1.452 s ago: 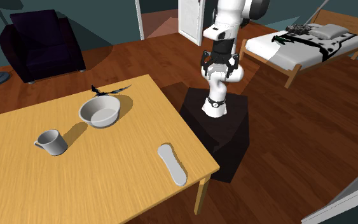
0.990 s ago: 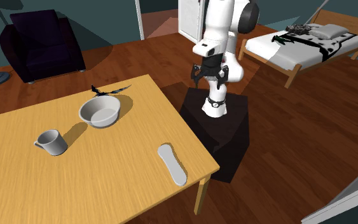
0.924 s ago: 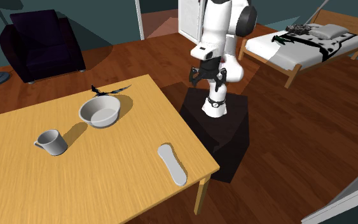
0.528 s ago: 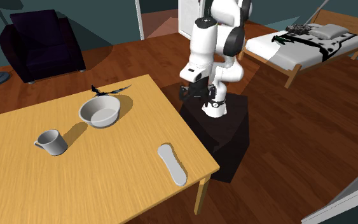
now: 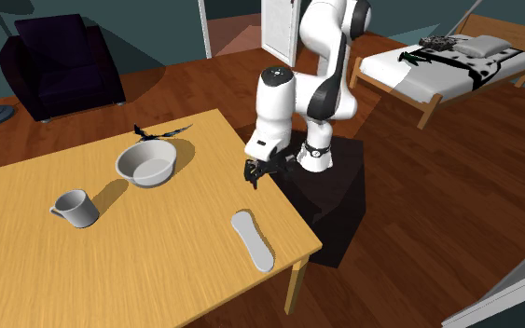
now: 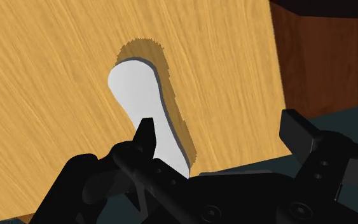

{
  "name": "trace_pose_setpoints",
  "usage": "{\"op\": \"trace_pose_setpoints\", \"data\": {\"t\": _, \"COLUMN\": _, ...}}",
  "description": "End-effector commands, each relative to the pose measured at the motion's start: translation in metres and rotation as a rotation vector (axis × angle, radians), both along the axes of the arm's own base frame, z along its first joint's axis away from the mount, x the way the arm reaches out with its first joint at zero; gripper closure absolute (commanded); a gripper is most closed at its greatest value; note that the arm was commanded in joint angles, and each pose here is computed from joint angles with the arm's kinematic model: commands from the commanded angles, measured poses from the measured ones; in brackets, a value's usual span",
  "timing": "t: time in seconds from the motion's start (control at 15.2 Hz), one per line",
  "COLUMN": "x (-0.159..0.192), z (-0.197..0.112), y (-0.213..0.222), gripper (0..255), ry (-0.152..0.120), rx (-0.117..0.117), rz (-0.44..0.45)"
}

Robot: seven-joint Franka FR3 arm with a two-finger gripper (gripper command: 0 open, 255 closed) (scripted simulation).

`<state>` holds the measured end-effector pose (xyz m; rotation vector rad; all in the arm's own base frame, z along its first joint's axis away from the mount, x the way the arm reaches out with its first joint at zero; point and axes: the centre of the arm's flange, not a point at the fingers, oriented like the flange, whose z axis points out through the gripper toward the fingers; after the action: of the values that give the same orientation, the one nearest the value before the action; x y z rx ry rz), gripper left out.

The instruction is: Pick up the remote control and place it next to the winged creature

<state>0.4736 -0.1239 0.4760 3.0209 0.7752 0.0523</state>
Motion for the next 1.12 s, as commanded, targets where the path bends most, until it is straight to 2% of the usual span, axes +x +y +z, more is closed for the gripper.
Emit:
{"op": "trace_pose_setpoints", "data": {"t": 0.0, "x": 0.02, "z": -0.021, "y": -0.006, "gripper": 0, "ry": 0.006, "rx": -0.003, "rz": 0.04}}
{"op": "trace_pose_setpoints", "data": {"t": 0.59, "x": 0.109, "z": -0.101, "y": -0.026, "gripper": 0, "ry": 0.035, "rx": -0.013, "rz": 0.208}}
{"op": "trace_pose_setpoints", "data": {"t": 1.06, "x": 0.114, "z": -0.137, "y": -0.027, "gripper": 0, "ry": 0.037, "rx": -0.013, "rz": 0.218}}
